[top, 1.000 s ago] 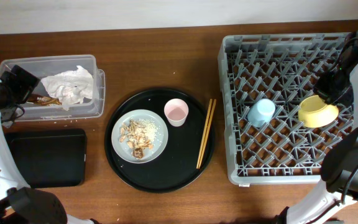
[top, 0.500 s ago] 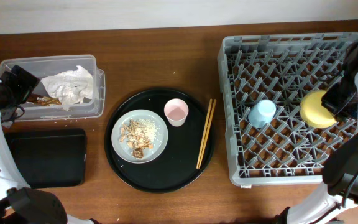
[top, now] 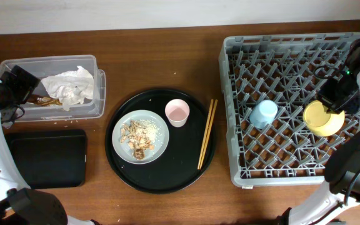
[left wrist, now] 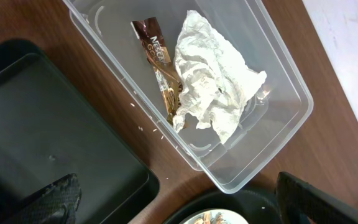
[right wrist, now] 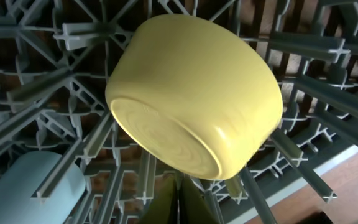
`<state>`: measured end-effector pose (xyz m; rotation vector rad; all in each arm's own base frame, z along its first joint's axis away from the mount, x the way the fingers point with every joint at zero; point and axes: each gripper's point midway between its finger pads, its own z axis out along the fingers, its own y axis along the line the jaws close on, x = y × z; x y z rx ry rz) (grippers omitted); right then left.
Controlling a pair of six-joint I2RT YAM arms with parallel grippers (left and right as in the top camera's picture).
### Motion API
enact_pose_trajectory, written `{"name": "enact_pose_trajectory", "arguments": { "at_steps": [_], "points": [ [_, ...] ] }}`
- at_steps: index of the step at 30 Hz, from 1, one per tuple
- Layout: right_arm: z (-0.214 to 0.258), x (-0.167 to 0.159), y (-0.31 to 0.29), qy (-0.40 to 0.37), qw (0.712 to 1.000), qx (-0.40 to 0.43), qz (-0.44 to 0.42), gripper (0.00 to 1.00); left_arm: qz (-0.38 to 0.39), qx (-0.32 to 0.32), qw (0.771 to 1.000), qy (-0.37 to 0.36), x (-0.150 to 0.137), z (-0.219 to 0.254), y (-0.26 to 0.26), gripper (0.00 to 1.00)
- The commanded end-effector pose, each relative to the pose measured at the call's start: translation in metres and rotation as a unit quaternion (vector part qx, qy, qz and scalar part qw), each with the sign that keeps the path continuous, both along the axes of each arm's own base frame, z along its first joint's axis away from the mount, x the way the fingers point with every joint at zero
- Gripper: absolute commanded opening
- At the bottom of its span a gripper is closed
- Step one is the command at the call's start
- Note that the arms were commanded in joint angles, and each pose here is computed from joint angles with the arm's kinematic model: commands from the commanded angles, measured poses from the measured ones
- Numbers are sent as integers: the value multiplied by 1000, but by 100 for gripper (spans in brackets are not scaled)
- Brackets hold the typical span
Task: Sort waste into correct bins and load items into the dishwasher rack
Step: 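Lower the yellow bowl into the rack and adjust it upside down, then reach the right gripper to the pink cup and grasp it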
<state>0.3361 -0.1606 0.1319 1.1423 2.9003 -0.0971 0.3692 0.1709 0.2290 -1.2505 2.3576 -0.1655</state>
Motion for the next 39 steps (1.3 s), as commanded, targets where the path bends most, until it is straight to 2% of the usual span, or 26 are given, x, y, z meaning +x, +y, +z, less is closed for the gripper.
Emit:
{"name": "enact_pose_trajectory", "arguments": {
  "at_steps": [1, 3, 9, 17, 20, 27, 28, 30, 32, 33, 34, 36, 37, 38, 39],
  "points": [
    [-8, 2, -8, 11, 1000, -12, 2, 6, 7, 4, 1000, -3, -1, 3, 3, 99],
    [-22, 4, -17, 28, 999, -28, 1, 4, 7, 4, 1000, -3, -1, 3, 3, 99],
    [-5, -11, -45, 59, 990, -118, -53, 4, 7, 4, 1000, -3, -1, 3, 3, 99],
    [-12, -1, -40, 40, 994, -96, -37, 6, 7, 4, 1000, -3, -1, 3, 3, 99],
    [-17, -4, -49, 41, 993, -103, -46, 10, 7, 4, 1000, -3, -1, 3, 3, 99],
    [-24, -10, -49, 42, 994, -79, -57, 9, 7, 4, 1000, -3, -1, 3, 3, 99],
    [-25, -10, -43, 40, 996, -64, -57, 4, 7, 4, 1000, -3, -1, 3, 3, 99],
    [-10, -9, -33, 16, 997, -45, -56, 4, 7, 4, 1000, -3, -1, 3, 3, 99],
    [34, 2, -7, -65, 997, -25, -16, 4, 7, 4, 1000, -3, -1, 3, 3, 99],
    [66, 9, 20, -126, 991, -3, 35, 5, 7, 4, 1000, -3, -1, 3, 3, 99],
    [100, 13, 53, -185, 979, 10, 86, 15, 7, 4, 1000, -3, -1, 3, 3, 99],
    [131, 16, 94, -236, 961, 15, 142, 48, 7, 4, 1000, -3, -1, 3, 3, 99],
    [146, 24, 139, -273, 940, 53, 196, 74, 7, 4, 1000, -3, -1, 3, 3, 99],
    [151, 32, 194, -291, 915, 104, 261, 89, 7, 4, 1000, -3, -1, 3, 3, 99],
    [148, 37, 232, -293, 897, 121, 307, 94, 7, 4, 1000, -3, -1, 3, 3, 99]
  ]
}}
